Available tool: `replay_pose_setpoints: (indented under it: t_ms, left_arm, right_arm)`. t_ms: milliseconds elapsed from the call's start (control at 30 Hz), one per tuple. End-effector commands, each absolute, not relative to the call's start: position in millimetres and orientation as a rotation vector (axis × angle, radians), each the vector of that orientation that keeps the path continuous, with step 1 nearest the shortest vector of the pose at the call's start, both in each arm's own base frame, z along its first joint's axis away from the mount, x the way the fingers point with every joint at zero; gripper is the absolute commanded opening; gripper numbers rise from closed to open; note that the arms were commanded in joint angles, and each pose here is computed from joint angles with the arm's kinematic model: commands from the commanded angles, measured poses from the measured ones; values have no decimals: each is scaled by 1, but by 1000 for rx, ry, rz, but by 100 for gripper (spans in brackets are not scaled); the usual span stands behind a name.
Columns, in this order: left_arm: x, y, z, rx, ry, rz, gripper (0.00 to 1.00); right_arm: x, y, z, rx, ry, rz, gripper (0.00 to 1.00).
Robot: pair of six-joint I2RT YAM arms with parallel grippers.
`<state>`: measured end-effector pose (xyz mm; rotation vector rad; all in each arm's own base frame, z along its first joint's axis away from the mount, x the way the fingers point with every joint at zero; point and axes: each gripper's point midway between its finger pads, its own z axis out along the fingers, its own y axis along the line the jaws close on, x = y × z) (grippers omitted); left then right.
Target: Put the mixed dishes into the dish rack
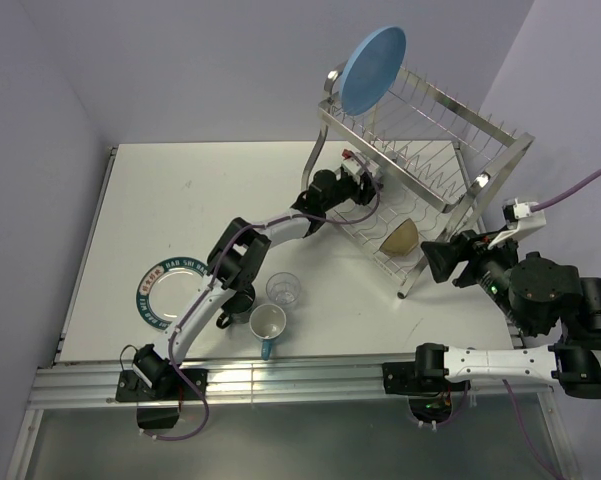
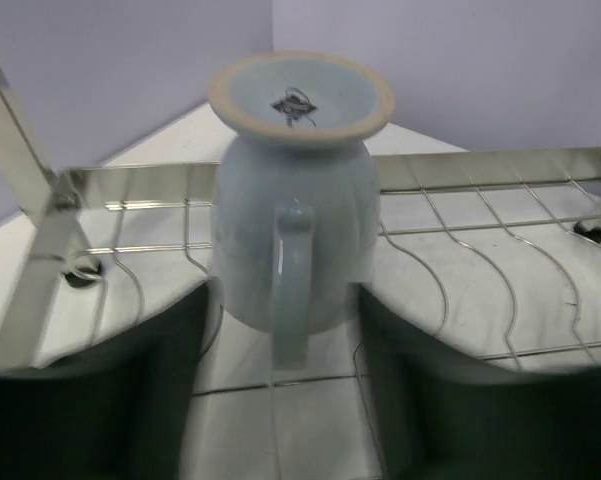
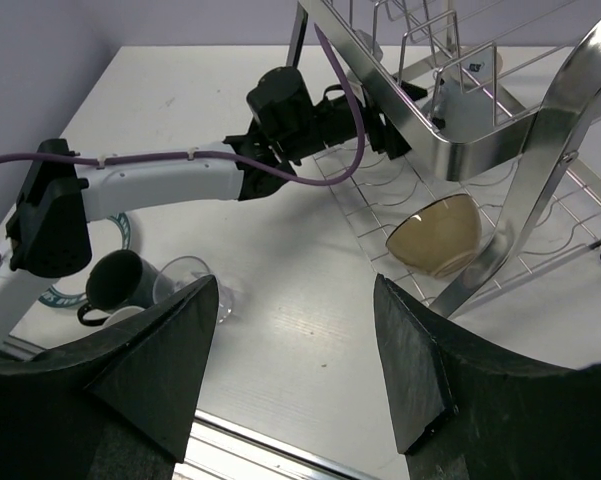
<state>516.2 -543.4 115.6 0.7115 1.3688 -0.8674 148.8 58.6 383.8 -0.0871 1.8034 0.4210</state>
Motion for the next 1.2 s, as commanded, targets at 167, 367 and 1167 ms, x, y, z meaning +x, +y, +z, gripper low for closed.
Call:
replay_pose_setpoints:
  t_ms: [167, 367, 1167]
  left_arm:
    - [524, -533, 164, 604, 1254, -857, 99]
    - [503, -517, 181, 561, 1248, -883, 99]
    - [387, -430, 256, 452, 1333, -977, 99]
  right_arm:
    - [152, 51, 406, -39, 1745, 439, 71]
    - [151, 47, 409, -21, 1737, 460, 71]
    - [154, 59, 452, -5, 1698, 503, 72]
